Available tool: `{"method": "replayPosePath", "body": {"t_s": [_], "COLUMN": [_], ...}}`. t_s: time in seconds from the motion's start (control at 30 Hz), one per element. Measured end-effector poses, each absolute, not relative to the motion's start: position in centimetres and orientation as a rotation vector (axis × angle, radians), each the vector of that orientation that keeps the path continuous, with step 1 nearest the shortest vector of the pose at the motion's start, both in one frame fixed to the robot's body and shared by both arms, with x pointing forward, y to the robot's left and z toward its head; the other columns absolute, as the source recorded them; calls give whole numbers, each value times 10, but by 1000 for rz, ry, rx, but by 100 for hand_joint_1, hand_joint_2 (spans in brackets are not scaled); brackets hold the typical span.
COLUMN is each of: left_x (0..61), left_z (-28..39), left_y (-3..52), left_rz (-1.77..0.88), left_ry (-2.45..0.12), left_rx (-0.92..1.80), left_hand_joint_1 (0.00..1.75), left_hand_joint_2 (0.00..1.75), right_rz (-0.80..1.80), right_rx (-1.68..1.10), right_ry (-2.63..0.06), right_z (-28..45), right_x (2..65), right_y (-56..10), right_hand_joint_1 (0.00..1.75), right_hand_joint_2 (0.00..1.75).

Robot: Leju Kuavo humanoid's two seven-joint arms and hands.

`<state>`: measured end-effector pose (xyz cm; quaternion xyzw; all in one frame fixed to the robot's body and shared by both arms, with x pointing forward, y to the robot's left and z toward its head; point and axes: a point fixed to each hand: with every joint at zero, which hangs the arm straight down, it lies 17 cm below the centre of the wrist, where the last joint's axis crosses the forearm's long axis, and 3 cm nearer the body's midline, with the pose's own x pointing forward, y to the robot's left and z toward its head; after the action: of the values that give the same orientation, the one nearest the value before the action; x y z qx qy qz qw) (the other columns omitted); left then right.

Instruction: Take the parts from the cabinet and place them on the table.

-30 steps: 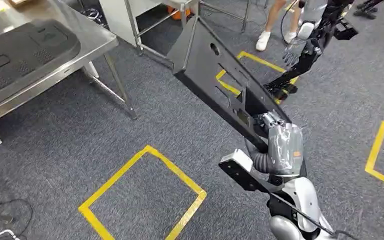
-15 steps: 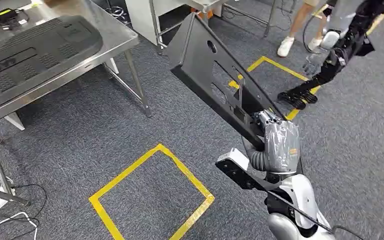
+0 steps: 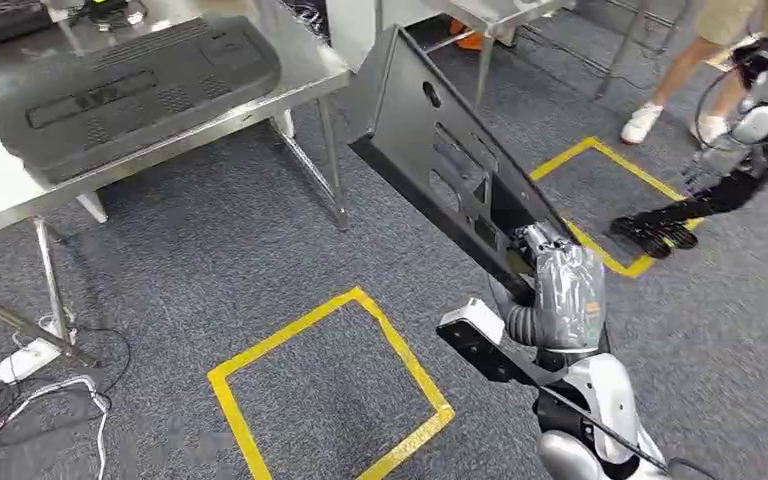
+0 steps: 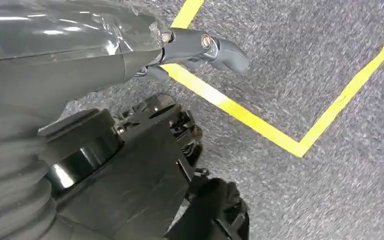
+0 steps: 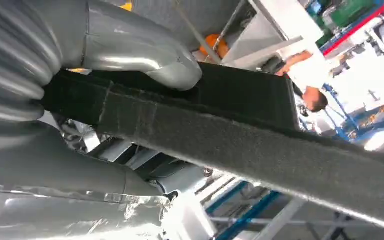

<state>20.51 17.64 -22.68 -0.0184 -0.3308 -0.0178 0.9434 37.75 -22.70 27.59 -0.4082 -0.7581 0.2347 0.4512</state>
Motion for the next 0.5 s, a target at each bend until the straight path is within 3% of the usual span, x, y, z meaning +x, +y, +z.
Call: {"method": "replayPosePath", "body": {"t_s": [0.5], "left_x": [206], "left_z": [-227], "left_y": [177], "left_rz": [-37], "left_ry": [-676], "left_rx": [-36], "left_hand_joint_1": [0], "left_hand_joint_2": [175], "right_rz": [578], "right_rx": [-1013], "right_ry": [-1880], "right_z": [279], "right_x": [378], "right_y": [-227], "right_hand_joint_1": [175], "right_hand_joint_2": [175]}}
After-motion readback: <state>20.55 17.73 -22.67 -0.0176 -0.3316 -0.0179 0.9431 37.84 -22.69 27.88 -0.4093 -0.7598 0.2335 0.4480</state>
